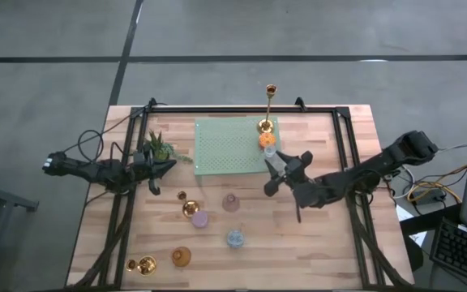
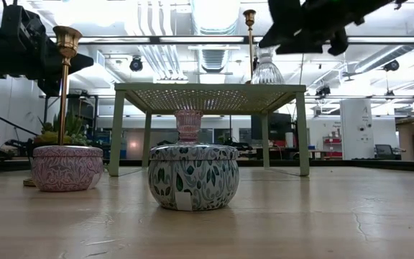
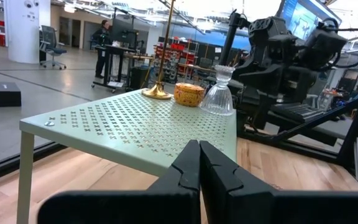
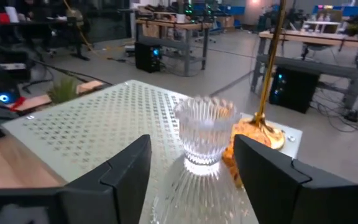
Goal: Pick & Place candle stick holders
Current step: Put the top gold candle holder on the shelf
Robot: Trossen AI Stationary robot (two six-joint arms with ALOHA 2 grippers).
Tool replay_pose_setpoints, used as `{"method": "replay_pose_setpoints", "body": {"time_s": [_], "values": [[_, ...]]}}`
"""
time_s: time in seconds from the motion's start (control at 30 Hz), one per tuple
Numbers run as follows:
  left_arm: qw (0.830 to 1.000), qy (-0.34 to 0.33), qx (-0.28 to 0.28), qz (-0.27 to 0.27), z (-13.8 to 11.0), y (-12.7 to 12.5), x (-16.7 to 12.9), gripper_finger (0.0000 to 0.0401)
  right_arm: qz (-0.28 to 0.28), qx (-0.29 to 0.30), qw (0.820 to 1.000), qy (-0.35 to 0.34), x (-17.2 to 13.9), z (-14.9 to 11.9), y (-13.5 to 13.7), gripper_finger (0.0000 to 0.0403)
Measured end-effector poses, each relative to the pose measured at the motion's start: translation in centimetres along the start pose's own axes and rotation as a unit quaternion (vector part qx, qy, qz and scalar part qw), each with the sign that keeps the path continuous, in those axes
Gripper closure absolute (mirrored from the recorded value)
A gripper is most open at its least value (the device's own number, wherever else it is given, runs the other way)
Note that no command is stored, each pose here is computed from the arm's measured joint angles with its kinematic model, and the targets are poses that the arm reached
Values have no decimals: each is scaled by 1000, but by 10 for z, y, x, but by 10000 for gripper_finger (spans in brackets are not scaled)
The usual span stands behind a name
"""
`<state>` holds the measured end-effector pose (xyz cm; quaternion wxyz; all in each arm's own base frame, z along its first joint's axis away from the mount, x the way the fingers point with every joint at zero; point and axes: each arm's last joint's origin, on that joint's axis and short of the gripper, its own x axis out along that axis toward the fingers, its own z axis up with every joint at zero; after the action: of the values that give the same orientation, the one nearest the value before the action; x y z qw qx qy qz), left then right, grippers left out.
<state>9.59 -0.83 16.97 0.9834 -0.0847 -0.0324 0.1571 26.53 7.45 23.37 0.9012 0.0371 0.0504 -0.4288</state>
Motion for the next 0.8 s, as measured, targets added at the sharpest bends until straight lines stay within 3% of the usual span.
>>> {"method": "replay_pose_setpoints", "body": {"time_s": [0.3, 0.47, 0.67, 0.8], "values": [[1000, 0, 0, 0, 0, 0, 0, 398, 53, 18, 998, -2, -28, 17, -5, 151], [1000, 0, 0, 0, 0, 0, 0, 398, 125, 20, 992, 12, -48, 19, -2, 148], [1000, 0, 0, 0, 0, 0, 0, 398, 271, 15, 960, 64, -67, 13, 8, 165], [1000, 0, 0, 0, 0, 0, 0, 398, 316, 27, 942, 111, -74, 0, 20, 183]]}}
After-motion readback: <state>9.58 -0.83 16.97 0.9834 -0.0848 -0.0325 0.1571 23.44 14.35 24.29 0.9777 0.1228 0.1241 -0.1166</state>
